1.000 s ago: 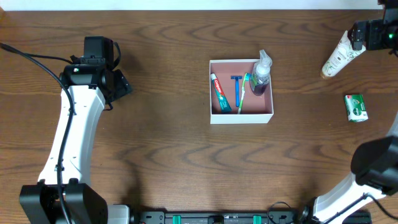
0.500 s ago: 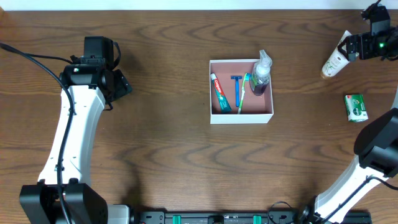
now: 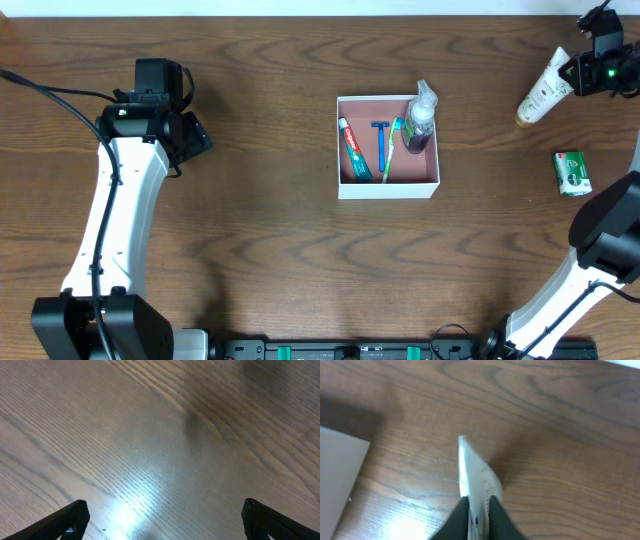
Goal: Pack container
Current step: 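Grasp the cream Pantene tube with the right gripper and lift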
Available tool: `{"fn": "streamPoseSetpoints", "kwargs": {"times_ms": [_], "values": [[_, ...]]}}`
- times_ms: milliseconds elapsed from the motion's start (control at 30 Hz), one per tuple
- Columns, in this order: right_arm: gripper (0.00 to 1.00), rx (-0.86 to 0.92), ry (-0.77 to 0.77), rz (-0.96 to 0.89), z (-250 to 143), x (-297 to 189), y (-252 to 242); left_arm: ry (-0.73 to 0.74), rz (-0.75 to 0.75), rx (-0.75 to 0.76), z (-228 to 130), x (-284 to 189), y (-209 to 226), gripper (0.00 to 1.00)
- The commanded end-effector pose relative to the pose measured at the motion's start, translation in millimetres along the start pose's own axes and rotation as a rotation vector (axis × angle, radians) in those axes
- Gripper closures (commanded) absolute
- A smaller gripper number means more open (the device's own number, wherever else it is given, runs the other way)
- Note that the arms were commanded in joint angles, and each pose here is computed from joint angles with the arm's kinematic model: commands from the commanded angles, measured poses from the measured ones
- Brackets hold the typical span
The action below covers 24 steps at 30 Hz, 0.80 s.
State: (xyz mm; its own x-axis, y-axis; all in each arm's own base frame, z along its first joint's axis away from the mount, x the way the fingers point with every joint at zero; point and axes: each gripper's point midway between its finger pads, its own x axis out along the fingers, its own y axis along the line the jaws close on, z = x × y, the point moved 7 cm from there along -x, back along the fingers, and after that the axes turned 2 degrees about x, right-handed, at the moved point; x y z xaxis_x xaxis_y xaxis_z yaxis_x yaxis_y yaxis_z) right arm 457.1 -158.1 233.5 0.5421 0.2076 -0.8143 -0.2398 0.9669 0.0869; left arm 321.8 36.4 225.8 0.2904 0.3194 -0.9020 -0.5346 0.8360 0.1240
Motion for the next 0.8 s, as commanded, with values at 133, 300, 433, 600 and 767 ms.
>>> {"fn": "streamPoseSetpoints", "kwargs": {"times_ms": [133,300,433,600,767], "values": [[0.99,0.157,-0.049,0.053,11,-1,6,0.007,0.019,-0.002,-1,3,2,0.02],[0.99,0.235,-0.159,0.103,37,-32,17,0.007,0.019,-0.002,-1,3,2,0.02],[0.99,0.269,-0.27,0.109,61,-82,32,0.007,0.019,-0.001,-1,3,2,0.02],[0.99,0.277,-0.403,0.08,76,-168,69,0.007,0.019,-0.001,-1,3,2,0.02],[0.99,0.258,-0.488,0.026,63,-245,118,0.007,0.019,-0.002,-1,3,2,0.02]]}}
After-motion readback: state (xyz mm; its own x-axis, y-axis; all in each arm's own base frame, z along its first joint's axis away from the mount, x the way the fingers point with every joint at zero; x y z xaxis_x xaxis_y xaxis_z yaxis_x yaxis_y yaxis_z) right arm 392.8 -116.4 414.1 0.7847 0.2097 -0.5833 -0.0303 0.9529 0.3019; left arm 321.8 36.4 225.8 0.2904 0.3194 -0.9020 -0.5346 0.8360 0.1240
